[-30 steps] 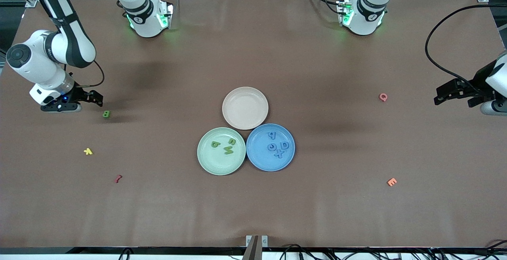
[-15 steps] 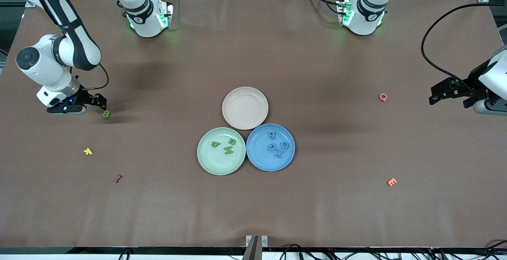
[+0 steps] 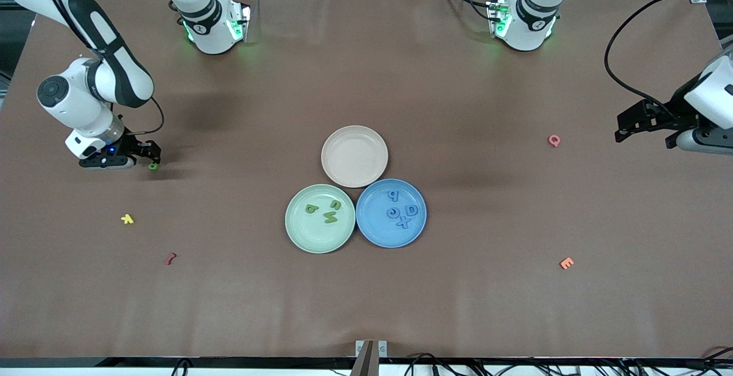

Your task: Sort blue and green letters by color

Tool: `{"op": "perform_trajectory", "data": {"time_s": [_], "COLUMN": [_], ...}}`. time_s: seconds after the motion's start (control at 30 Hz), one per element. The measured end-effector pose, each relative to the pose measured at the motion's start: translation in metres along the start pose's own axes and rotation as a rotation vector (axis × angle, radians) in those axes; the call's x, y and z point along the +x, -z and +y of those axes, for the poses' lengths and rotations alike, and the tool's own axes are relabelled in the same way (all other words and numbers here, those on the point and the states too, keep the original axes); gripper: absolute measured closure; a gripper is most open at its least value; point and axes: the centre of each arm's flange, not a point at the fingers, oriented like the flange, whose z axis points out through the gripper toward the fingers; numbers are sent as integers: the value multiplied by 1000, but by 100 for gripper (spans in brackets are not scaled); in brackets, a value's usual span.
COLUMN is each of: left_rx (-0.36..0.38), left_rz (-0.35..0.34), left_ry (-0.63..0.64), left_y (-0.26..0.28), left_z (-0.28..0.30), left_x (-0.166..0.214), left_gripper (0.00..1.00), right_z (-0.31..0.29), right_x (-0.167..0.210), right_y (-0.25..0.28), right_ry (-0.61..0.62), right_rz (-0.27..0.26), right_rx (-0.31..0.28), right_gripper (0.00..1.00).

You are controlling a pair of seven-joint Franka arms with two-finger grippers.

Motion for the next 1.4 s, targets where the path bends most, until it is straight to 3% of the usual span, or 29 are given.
{"op": "perform_trajectory", "data": {"time_s": [1.13, 1.3, 1.4], "left_rx": [6, 6, 6], "left_rz": [2, 4, 4], "left_ry": [-16, -17, -16], "left_y": [2, 2, 2], "left_z": [12, 12, 12], "left_x": [-12, -12, -12], "left_gripper": [0, 0, 0], "right_z": [-5, -5, -5], "right_x": [-3, -1, -1], "right_y": [-18, -17, -17], "right_ry": [2, 2, 2], "right_rz": [2, 8, 8], "right_rx": [16, 14, 14], "right_gripper": [44, 60, 61]}}
